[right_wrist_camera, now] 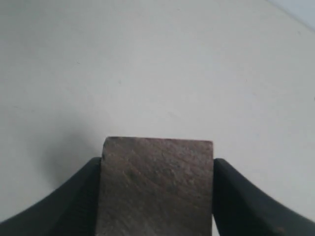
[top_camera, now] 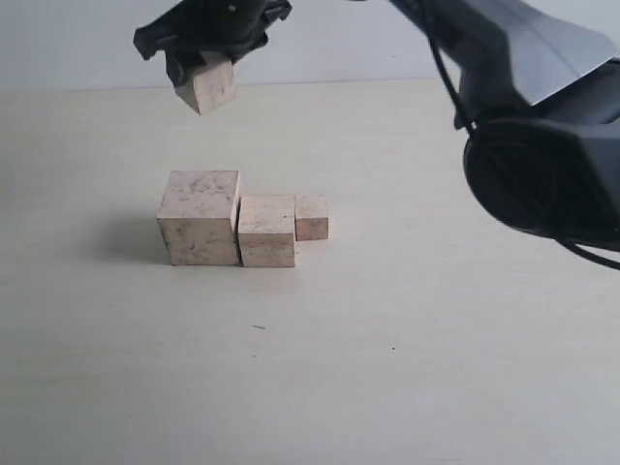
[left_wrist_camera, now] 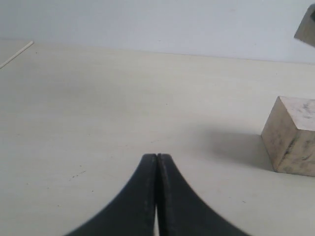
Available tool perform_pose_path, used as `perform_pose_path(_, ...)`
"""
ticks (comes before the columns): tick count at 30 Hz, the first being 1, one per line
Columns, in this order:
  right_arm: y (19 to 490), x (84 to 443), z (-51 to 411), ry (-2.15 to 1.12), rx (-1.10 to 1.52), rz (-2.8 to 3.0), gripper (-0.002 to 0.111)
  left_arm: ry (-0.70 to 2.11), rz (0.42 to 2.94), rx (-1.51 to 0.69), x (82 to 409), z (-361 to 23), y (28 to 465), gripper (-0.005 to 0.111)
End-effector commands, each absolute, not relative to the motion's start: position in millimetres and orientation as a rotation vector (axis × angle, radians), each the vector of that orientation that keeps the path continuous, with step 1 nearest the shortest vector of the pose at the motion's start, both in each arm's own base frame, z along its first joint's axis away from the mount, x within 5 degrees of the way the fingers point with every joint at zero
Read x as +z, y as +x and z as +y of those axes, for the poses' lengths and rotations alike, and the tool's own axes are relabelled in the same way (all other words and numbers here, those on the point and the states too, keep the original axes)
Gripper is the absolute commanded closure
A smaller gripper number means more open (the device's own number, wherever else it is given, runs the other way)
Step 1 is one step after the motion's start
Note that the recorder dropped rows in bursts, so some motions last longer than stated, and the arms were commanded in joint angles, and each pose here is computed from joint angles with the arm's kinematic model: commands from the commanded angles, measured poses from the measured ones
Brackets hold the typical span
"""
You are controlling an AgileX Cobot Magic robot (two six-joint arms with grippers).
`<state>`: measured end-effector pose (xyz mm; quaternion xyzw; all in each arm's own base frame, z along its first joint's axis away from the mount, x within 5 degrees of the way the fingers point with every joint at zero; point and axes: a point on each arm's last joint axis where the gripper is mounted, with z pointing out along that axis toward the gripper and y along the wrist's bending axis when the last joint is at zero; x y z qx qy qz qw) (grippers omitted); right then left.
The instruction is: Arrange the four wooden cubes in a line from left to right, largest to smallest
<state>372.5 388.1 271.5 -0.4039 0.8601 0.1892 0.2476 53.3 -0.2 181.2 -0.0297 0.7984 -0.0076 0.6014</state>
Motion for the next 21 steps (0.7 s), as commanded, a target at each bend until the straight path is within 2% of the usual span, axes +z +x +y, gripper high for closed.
perform_pose_path(1, 387, 317, 353, -1.066, 0.544, 2.25, 0.108, -0.069, 1.835, -0.017, 181, 0, 53, 0.107)
perform_pose_path(4, 396, 352, 322, -0.951, 0.66, 2.222, 0.108, -0.069, 1.835, -0.017, 181, 0, 53, 0.107)
perform_pose_path(8, 377, 383, 323, -0.958, 0.979, 2.129, 0.108, -0.069, 1.835, -0.017, 181, 0, 53, 0.107)
perform_pose_path(13, 356, 391, 345, -1.057, 1.293, 1.993, 0.108, -0.069, 1.835, -0.017, 181, 0, 53, 0.107)
perform_pose_path(17, 333, 380, 377, -1.151, 1.374, 1.953, 0.108, -0.069, 1.835, -0.017, 181, 0, 53, 0.107)
perform_pose_path(21, 324, 370, 418, -1.036, 1.413, 1.812, 0.108, -0.069, 1.835, -0.017, 181, 0, 53, 0.107)
